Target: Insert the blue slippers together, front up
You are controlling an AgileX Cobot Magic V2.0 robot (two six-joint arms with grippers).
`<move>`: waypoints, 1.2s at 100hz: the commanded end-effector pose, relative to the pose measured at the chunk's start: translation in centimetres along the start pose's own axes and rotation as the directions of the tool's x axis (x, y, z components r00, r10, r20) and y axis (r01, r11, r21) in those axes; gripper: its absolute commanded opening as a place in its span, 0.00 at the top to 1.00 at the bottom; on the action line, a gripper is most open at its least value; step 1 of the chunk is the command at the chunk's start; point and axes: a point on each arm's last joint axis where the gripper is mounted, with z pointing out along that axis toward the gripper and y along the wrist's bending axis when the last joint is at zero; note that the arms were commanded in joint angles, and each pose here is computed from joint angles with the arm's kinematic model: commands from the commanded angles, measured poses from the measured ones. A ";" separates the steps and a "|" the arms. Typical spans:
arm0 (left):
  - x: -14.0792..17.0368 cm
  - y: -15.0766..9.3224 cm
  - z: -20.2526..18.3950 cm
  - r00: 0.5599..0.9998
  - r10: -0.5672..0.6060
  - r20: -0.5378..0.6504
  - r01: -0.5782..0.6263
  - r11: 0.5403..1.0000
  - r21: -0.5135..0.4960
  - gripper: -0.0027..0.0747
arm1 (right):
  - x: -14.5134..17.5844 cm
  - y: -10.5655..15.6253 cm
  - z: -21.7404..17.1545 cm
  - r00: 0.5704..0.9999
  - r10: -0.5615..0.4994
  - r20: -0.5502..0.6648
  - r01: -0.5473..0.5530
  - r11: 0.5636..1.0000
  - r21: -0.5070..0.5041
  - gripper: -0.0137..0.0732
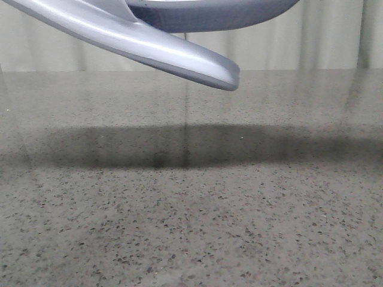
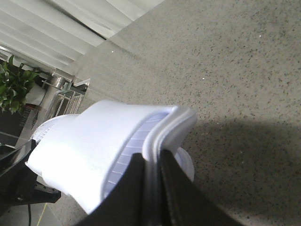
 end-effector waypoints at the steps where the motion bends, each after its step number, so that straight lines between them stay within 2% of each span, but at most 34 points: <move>1: 1.1 -2.4 -0.1 0.989 -0.055 -0.137 0.076 0.986 0.151 0.93 | 0.3 2.7 -0.4 0.997 -0.030 -0.071 0.015 0.980 -0.201 0.97; 68: 2.3 -2.6 0.0 0.974 -0.040 -0.224 0.077 0.984 0.162 0.93 | 0.6 3.3 -0.6 0.988 -0.128 -0.083 0.100 0.954 -0.283 0.97; 85: 2.3 -2.6 0.0 0.976 -0.010 -0.217 0.048 0.985 0.168 0.93 | 0.1 2.7 -0.4 0.988 -0.156 -0.022 0.147 0.965 -0.215 0.97; 101: 2.2 -2.5 0.0 0.978 0.003 -0.210 0.034 0.985 0.170 0.93 | -0.8 1.6 -0.2 0.971 -0.234 0.057 0.238 0.969 -0.067 0.96; 111: 2.2 -2.5 0.0 0.978 0.004 -0.207 0.032 0.985 0.167 0.93 | -1.2 1.1 -0.2 0.961 -0.260 0.089 0.262 0.965 -0.003 0.90; 120: 2.1 -2.5 0.0 0.980 0.004 -0.198 0.028 0.987 0.161 0.93 | -1.3 1.0 -0.2 0.955 -0.280 0.098 0.280 0.960 0.016 0.78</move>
